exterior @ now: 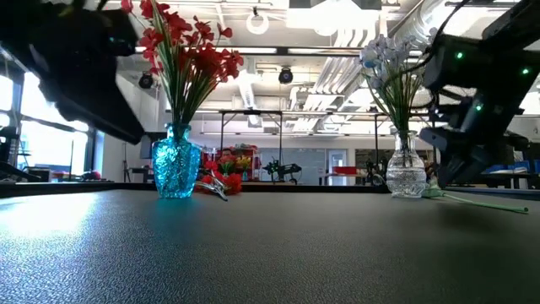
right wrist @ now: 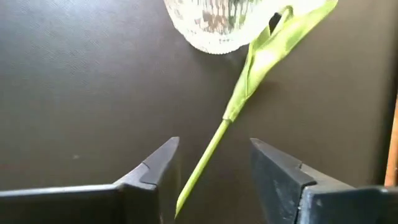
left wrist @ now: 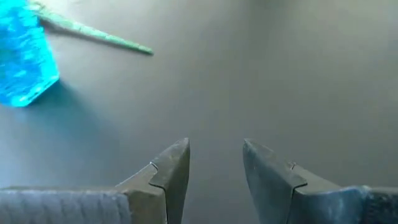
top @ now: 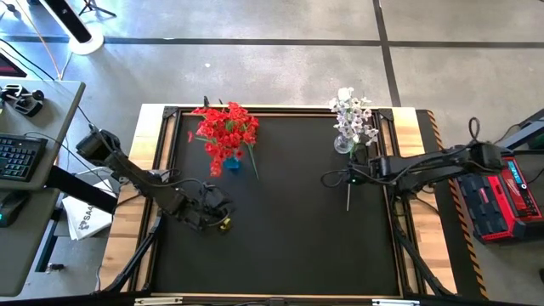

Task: Sort flowers into vase by color
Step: Put the white flower into the transparent vase

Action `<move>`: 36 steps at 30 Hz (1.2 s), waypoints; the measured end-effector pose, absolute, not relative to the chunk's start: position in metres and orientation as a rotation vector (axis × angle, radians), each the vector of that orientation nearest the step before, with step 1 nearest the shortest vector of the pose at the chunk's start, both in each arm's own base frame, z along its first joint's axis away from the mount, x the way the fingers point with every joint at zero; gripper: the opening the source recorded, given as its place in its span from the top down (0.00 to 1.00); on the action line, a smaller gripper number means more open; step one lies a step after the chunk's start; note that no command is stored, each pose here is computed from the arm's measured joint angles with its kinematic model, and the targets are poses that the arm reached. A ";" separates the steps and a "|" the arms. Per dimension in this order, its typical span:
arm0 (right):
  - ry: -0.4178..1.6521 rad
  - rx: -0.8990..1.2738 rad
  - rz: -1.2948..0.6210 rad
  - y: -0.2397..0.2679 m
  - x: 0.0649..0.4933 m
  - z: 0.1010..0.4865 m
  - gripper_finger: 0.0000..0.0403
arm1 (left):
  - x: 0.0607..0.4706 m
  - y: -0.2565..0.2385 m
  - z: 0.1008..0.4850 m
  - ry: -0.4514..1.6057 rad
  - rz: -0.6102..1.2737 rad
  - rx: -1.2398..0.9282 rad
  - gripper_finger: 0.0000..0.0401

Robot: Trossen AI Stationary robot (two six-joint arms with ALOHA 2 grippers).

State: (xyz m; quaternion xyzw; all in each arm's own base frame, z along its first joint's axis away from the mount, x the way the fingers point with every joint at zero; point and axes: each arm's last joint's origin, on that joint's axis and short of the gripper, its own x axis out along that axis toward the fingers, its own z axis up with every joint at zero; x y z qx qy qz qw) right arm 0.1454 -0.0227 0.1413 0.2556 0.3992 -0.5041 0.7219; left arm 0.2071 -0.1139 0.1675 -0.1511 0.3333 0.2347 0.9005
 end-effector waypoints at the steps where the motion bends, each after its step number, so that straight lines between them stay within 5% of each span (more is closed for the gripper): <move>1: 0.896 0.564 -1.120 -0.023 0.147 0.139 0.62 | 0.202 -0.113 0.166 0.679 0.494 -0.318 0.66; 9: 0.999 0.547 -1.173 -0.031 0.152 0.122 0.75 | 0.179 -0.109 0.163 0.579 0.511 -0.357 0.66; 16: 1.053 0.531 -1.130 -0.036 0.150 0.124 0.98 | 0.177 -0.113 0.164 0.549 0.500 -0.351 0.66; 23: 0.966 0.561 -1.105 -0.027 0.133 0.146 0.99 | 0.176 -0.117 0.164 0.539 0.481 -0.354 0.66; 31: 0.978 0.726 -0.640 0.015 0.127 0.165 1.00 | 0.183 -0.124 0.172 0.465 0.414 -0.352 0.66; 36: 0.856 0.643 -0.322 0.046 0.141 0.175 1.00 | 0.189 -0.129 0.180 0.408 0.346 -0.313 0.66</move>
